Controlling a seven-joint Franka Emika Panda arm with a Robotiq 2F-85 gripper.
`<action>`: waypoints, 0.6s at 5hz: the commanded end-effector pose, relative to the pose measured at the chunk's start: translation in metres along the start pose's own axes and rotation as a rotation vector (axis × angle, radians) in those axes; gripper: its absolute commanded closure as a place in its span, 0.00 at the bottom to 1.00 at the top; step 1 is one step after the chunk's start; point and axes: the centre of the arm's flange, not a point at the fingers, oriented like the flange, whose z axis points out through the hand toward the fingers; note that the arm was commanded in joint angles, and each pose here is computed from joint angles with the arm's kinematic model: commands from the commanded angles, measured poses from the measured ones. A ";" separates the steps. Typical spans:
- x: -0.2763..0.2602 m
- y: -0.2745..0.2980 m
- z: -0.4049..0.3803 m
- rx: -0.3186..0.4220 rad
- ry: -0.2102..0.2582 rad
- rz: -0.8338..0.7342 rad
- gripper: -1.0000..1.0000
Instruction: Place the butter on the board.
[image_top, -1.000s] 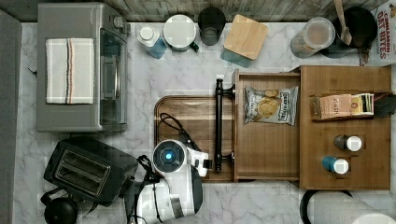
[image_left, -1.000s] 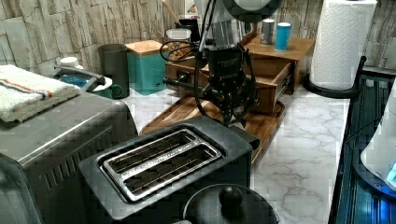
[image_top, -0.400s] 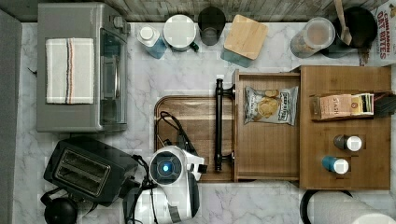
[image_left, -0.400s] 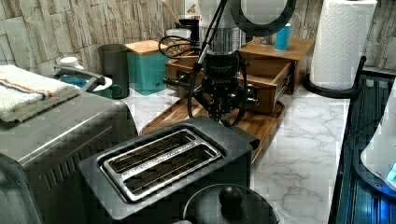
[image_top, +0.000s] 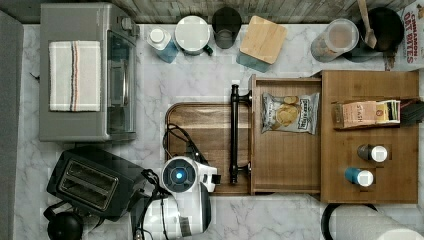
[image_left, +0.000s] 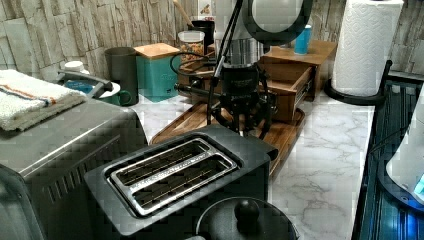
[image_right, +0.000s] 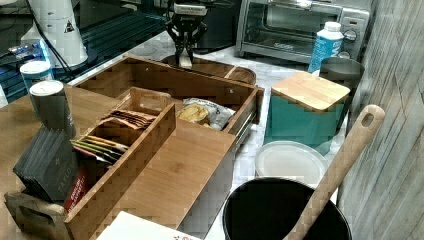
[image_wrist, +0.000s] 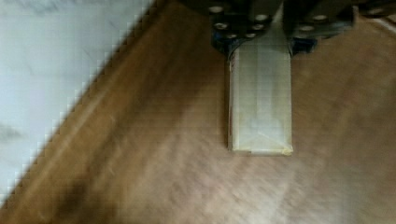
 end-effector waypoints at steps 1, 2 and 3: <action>-0.003 -0.026 -0.034 0.033 0.042 0.020 0.00; -0.003 -0.026 -0.034 0.032 0.042 0.020 0.00; -0.003 -0.026 -0.034 0.033 0.042 0.020 0.00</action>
